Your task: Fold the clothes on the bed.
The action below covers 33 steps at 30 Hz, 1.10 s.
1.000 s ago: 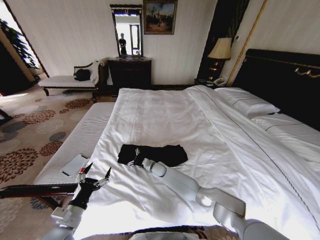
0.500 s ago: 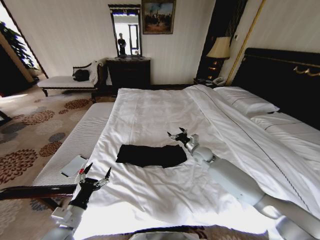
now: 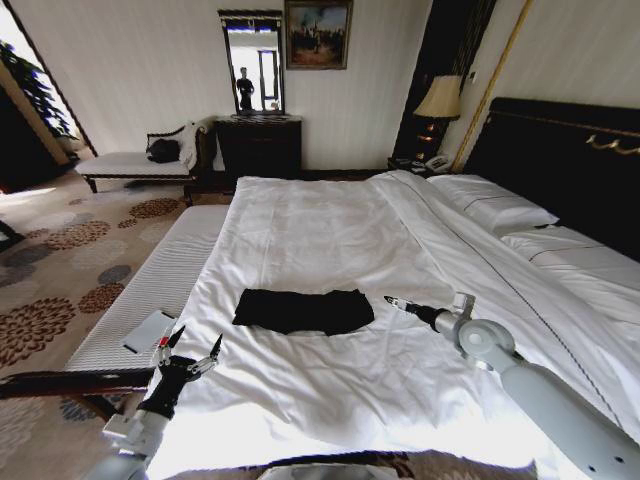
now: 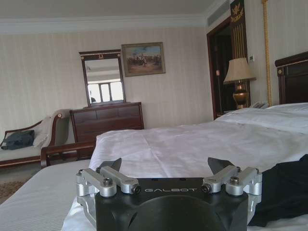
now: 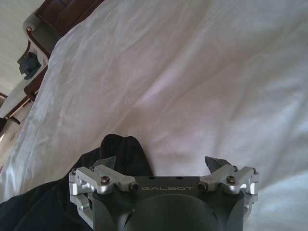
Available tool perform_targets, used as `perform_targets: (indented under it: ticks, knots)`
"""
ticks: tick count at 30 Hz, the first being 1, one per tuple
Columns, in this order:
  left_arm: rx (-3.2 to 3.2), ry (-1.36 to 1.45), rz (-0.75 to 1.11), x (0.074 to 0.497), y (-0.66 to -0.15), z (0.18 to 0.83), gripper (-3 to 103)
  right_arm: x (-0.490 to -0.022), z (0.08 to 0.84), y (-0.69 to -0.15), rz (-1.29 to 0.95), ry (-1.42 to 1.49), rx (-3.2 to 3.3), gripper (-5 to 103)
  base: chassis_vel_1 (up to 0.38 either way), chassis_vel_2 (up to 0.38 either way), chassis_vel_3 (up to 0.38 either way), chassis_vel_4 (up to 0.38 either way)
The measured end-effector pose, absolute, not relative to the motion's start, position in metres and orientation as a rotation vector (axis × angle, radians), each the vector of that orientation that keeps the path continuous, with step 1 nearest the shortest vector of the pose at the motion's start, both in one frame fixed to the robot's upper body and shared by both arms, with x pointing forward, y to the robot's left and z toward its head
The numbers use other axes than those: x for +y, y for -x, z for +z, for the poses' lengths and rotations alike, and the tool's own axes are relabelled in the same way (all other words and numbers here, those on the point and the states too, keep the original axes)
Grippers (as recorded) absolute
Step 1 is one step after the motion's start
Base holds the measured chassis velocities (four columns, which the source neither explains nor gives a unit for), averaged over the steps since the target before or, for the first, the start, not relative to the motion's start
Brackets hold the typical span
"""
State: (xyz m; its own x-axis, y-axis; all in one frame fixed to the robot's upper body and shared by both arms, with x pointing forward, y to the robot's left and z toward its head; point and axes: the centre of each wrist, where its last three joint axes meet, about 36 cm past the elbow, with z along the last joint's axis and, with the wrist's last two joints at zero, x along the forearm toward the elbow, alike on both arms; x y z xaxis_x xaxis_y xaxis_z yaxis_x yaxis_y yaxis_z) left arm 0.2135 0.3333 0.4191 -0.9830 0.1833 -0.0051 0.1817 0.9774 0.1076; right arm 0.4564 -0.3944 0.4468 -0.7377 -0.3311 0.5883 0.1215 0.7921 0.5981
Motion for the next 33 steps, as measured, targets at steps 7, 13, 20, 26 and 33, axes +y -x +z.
perform_targets:
  ticks: [7,13,20,26,33]
  knots:
    - [3.109,-0.286,0.167,0.333,-0.214,0.419,100,-0.391,0.429,-0.484,-0.960,-0.144,-2.194,100,0.000,0.000,0.000,0.000]
    - [3.109,-0.286,0.167,0.333,-0.214,0.419,100,-0.371,0.419,-0.489,-0.918,-0.211,-2.179,100,0.000,0.000,0.000,0.000]
    - [3.109,-0.286,0.167,0.333,-0.214,0.419,100,-0.349,0.404,-0.491,-0.820,-0.268,-2.180,100,0.000,0.000,0.000,0.000]
    - [3.109,-0.286,0.167,0.333,-0.214,0.419,100,-0.327,0.405,-0.499,-0.839,-0.313,-2.167,100,0.000,0.000,0.000,0.000]
    - [3.109,-0.286,0.167,0.333,-0.214,0.419,100,-0.307,0.399,-0.501,-0.811,-0.340,-2.157,100,0.000,0.000,0.000,0.000]
